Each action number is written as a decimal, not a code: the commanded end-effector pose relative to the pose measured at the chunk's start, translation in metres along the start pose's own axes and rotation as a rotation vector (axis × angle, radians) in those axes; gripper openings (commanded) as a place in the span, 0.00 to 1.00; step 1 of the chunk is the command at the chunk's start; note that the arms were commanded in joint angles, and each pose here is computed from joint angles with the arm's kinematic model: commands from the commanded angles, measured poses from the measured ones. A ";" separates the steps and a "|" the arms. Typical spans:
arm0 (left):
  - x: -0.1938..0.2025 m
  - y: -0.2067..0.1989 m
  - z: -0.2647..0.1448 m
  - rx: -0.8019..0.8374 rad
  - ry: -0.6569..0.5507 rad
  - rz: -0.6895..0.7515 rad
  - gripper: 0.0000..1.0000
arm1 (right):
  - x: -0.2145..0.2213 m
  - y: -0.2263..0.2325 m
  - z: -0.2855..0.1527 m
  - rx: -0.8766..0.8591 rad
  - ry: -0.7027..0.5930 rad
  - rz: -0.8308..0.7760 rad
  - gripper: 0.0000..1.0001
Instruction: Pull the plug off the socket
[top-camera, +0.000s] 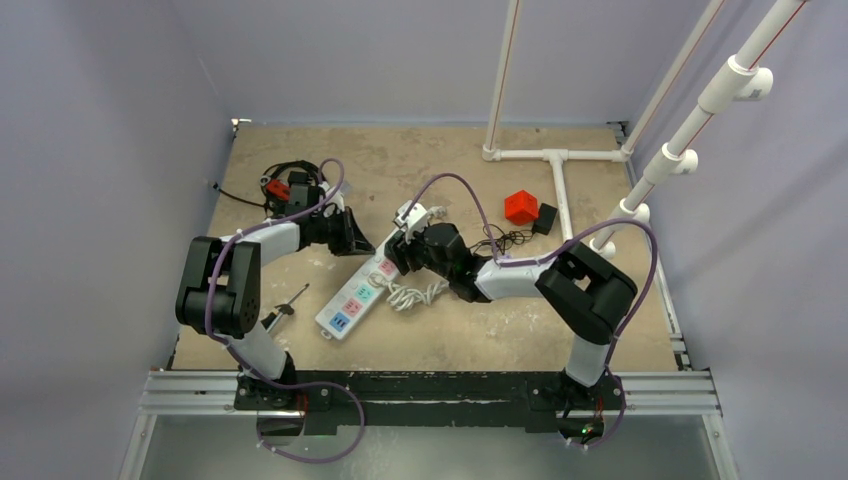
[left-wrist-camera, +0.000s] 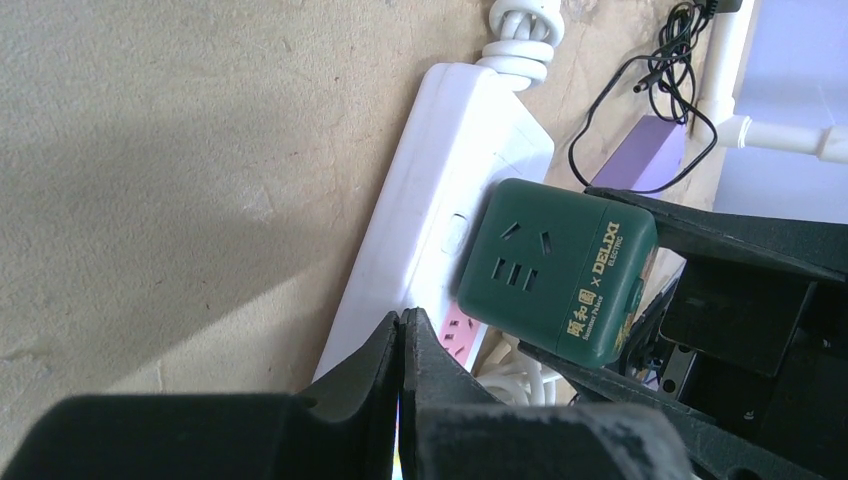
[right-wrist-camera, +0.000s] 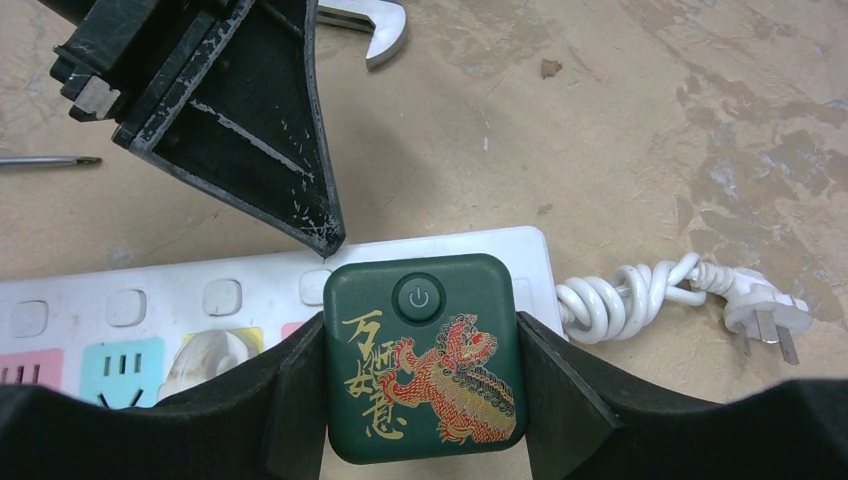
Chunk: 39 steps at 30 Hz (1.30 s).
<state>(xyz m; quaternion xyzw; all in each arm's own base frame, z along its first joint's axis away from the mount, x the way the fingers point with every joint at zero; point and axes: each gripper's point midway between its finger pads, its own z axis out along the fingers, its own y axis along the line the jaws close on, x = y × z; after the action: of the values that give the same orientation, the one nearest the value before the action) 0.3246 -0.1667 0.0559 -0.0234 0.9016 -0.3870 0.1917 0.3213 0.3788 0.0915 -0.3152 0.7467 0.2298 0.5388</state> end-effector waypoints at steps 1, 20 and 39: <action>-0.010 -0.011 -0.004 0.016 -0.025 0.047 0.00 | -0.064 0.006 0.005 -0.013 -0.166 0.061 0.00; -0.004 0.004 0.004 -0.044 0.006 0.036 0.00 | -0.044 -0.029 0.023 0.042 -0.076 0.136 0.00; 0.002 0.024 0.010 -0.121 0.031 0.007 0.00 | -0.032 -0.002 0.026 0.184 -0.034 0.010 0.00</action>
<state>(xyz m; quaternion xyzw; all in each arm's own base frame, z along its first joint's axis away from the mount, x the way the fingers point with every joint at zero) 0.3242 -0.1672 0.0463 -0.0297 0.9125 -0.3701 0.1717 0.3423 0.3862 0.0893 -0.2703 0.7737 0.1601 0.5501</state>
